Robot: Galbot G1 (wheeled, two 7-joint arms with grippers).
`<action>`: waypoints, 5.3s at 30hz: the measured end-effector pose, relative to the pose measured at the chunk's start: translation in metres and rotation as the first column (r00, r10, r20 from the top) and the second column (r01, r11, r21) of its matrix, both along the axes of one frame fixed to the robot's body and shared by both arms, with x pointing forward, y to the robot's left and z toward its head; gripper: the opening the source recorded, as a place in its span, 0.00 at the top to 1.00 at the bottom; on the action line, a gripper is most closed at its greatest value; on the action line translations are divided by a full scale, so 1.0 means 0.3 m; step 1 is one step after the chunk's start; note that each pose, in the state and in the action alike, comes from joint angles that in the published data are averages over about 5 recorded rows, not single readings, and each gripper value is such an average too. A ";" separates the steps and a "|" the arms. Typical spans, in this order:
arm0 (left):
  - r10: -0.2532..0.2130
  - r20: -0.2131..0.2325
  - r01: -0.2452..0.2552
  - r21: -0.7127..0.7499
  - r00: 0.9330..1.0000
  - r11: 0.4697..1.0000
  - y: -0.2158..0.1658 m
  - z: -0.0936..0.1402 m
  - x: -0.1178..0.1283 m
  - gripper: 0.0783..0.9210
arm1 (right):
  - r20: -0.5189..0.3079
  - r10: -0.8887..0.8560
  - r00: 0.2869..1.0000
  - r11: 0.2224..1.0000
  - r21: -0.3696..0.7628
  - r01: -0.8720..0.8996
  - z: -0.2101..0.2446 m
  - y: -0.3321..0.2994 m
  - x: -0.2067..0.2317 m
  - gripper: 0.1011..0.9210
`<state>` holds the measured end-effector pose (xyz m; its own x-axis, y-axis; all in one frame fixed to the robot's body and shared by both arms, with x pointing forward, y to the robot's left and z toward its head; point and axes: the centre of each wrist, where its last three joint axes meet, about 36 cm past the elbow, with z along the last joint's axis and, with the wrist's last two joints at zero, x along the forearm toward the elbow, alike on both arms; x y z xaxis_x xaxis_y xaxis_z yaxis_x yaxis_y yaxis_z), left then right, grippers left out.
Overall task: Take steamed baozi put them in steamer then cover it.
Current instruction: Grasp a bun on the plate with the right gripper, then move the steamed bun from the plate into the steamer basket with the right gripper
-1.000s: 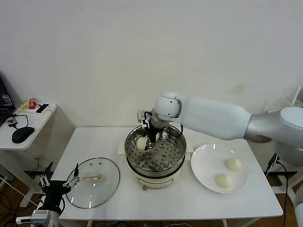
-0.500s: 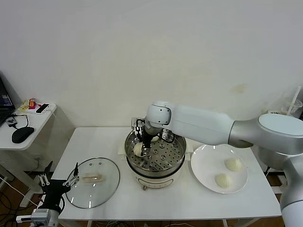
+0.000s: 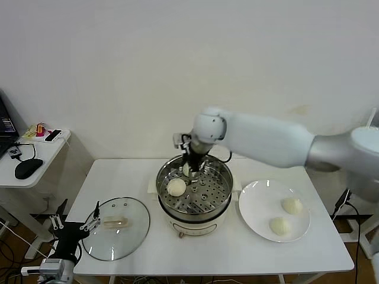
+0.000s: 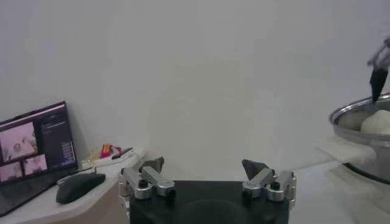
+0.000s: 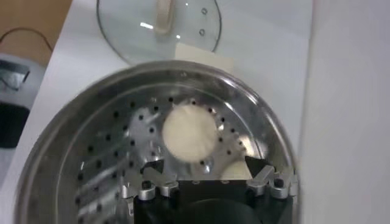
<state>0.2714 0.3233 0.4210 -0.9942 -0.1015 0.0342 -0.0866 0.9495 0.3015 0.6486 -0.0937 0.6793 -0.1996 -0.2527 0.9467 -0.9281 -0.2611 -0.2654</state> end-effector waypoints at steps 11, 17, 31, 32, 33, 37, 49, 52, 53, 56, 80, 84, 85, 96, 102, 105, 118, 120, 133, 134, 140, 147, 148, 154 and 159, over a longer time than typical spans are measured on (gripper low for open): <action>-0.015 -0.005 0.015 0.004 1.000 1.000 -0.006 -0.001 0.003 0.12 | 0.020 -0.053 0.998 0.997 -0.049 0.054 0.046 -0.403 -0.095 0.12; -0.018 -0.015 0.018 0.016 1.000 1.000 0.008 -0.008 0.007 0.12 | 0.004 -0.113 0.994 0.992 -0.063 0.113 -0.033 -0.632 -0.182 0.12; -0.007 -0.042 0.008 0.010 0.999 1.000 0.014 -0.043 0.009 0.12 | -0.037 -0.203 0.979 0.972 -0.126 0.197 -0.312 -0.910 -0.331 0.12; -0.006 -0.043 0.006 0.011 0.999 1.000 0.015 -0.043 0.008 0.12 | -0.041 -0.206 0.978 0.971 -0.130 0.199 -0.335 -0.920 -0.338 0.12; -0.004 -0.044 0.005 0.012 0.999 1.000 0.017 -0.043 0.008 0.12 | -0.044 -0.210 0.977 0.970 -0.134 0.202 -0.356 -0.929 -0.345 0.12; 0.001 -0.048 0.000 0.014 0.999 1.000 0.023 -0.046 0.003 0.12 | -0.055 -0.225 0.973 0.965 -0.147 0.215 -0.433 -0.963 -0.365 0.12; 0.013 -0.052 -0.011 0.026 0.999 1.000 0.040 -0.046 0.001 0.12 | -0.074 -0.262 0.962 0.954 -0.168 0.247 -0.592 -1.007 -0.393 0.12; 0.015 -0.052 -0.014 0.028 0.999 1.000 0.044 -0.045 0.000 0.12 | -0.075 -0.268 0.961 0.953 -0.165 0.253 -0.618 -1.001 -0.387 0.12; 0.016 -0.052 -0.015 0.028 0.999 0.999 0.044 -0.044 -0.001 0.12 | -0.075 -0.270 0.960 0.953 -0.164 0.255 -0.626 -0.999 -0.385 0.12; 0.018 -0.049 -0.016 0.028 0.999 0.999 0.045 -0.043 -0.002 0.12 | -0.075 -0.275 0.959 0.952 -0.160 0.261 -0.649 -0.988 -0.377 0.12; 0.028 -0.042 -0.027 0.026 0.999 0.999 0.049 -0.047 -0.002 0.12 | -0.078 -0.292 0.953 0.948 -0.157 0.277 -0.757 -0.922 -0.337 0.27; 0.028 -0.043 -0.027 0.022 0.999 0.999 0.048 -0.048 -0.005 0.12 | -0.079 -0.293 0.953 0.947 -0.163 0.278 -0.761 -0.920 -0.332 0.34; 0.027 -0.044 -0.026 0.021 0.999 0.999 0.047 -0.047 -0.006 0.12 | -0.079 -0.293 0.953 0.947 -0.164 0.278 -0.760 -0.919 -0.330 0.35; 0.022 -0.039 -0.022 0.019 0.999 1.000 0.043 -0.039 -0.004 0.12 | -0.063 -0.277 0.959 0.951 -0.160 0.264 -0.646 -0.938 -0.301 0.36; 0.014 -0.036 -0.014 0.011 0.999 1.000 0.031 -0.039 0.000 0.12 | -0.014 -0.275 0.961 0.954 -0.130 0.271 -0.495 -0.946 -0.258 0.36; 0.010 -0.033 -0.009 0.012 0.999 1.000 0.029 -0.034 0.003 0.12 | 0.019 -0.271 0.962 0.957 -0.105 0.272 -0.406 -0.939 -0.229 0.36; 0.003 -0.027 -0.003 0.008 1.000 1.000 0.024 -0.018 -0.002 0.12 | 0.173 -0.138 0.975 0.990 -0.002 0.141 0.004 -0.685 -0.107 0.35; 0.005 -0.027 -0.005 0.008 1.000 1.000 0.024 -0.018 -0.004 0.12 | 0.183 -0.099 0.978 0.995 0.009 0.099 0.040 -0.615 -0.100 0.35; 0.035 -0.019 -0.035 0.006 0.999 0.999 0.033 -0.003 -0.025 0.12 | 0.141 0.235 0.962 0.972 -0.008 -0.236 -0.004 -0.192 -0.122 0.35; 0.038 -0.018 -0.037 0.005 0.999 0.999 0.034 -0.002 -0.026 0.12 | 0.135 0.262 0.956 0.965 -0.013 -0.263 -0.024 -0.165 -0.129 0.35; 0.046 -0.007 -0.046 -0.002 0.999 0.999 0.028 0.009 -0.027 0.12 | 0.110 0.404 0.908 0.915 -0.048 -0.401 -0.139 -0.051 -0.162 0.35; 0.055 -0.003 -0.055 -0.003 0.999 0.999 0.032 0.012 -0.030 0.12 | 0.089 0.543 0.835 0.839 -0.095 -0.535 -0.234 0.030 -0.197 0.35; 0.055 -0.004 -0.055 -0.004 0.998 0.998 0.033 0.012 -0.030 0.12 | 0.086 0.561 0.823 0.827 -0.101 -0.553 -0.245 0.040 -0.203 0.35; 0.060 -0.006 -0.060 -0.007 0.998 0.998 0.040 0.004 -0.026 0.12 | 0.061 0.646 0.761 0.761 -0.128 -0.636 -0.293 0.067 -0.228 0.35; 0.063 -0.010 -0.063 -0.009 0.998 0.998 0.045 -0.001 -0.024 0.12 | 0.043 0.684 0.728 0.725 -0.143 -0.673 -0.312 0.069 -0.238 0.35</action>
<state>0.2641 0.3369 0.4206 -0.9855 -0.1635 0.0446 -0.1435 0.9450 0.2940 0.5772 -0.0732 0.5858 -0.0976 -0.2487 0.9637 -0.4654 -0.8445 -0.2650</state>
